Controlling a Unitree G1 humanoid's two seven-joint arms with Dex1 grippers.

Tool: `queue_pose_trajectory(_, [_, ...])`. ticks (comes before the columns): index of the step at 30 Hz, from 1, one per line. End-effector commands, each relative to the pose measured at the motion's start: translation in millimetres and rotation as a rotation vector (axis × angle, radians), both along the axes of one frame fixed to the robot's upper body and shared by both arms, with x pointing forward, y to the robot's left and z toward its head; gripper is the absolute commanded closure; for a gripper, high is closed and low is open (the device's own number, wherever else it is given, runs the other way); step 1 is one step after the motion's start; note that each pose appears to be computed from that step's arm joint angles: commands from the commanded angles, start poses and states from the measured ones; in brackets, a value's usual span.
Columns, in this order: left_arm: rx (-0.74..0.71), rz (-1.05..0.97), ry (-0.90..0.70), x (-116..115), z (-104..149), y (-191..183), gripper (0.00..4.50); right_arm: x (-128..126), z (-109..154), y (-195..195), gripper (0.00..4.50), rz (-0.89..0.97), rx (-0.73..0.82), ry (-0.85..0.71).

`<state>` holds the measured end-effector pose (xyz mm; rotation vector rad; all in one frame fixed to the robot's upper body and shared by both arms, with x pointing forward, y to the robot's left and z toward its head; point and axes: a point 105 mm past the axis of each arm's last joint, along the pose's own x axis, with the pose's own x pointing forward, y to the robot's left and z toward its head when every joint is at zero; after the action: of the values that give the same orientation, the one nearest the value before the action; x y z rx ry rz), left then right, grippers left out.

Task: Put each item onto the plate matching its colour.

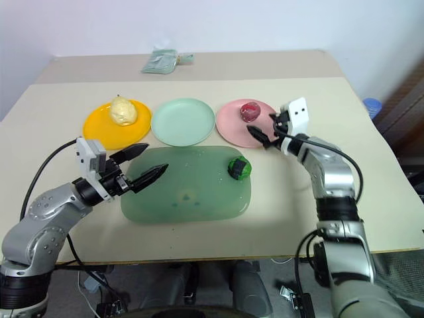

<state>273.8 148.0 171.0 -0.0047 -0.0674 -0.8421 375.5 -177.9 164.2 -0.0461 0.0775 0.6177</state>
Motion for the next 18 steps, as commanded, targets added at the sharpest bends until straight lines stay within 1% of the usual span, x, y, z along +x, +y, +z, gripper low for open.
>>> queue_pose_trajectory(1, [0.005,-0.061,-0.007,-3,6,-1,0.00,-38,35,6,0.02,0.086,0.026,-0.068])
queue_pose_trajectory(5, [0.039,-0.140,0.002,-8,5,0,0.00,-70,23,12,0.02,0.184,0.054,0.026])
queue_pose_trajectory(7, [0.058,-0.175,0.011,-12,3,2,0.00,-79,15,18,0.02,0.221,0.057,0.061])
queue_pose_trajectory(12, [0.099,-0.246,0.012,-23,-1,5,0.00,-78,-2,28,0.02,0.233,0.044,0.093])
queue_pose_trajectory(16, [0.132,-0.299,0.004,-33,-4,10,0.00,-67,-20,37,0.02,0.222,0.005,0.092])
queue_pose_trajectory(18, [0.146,-0.309,-0.001,-36,-6,13,0.00,-64,-25,40,0.02,0.223,-0.001,0.090])
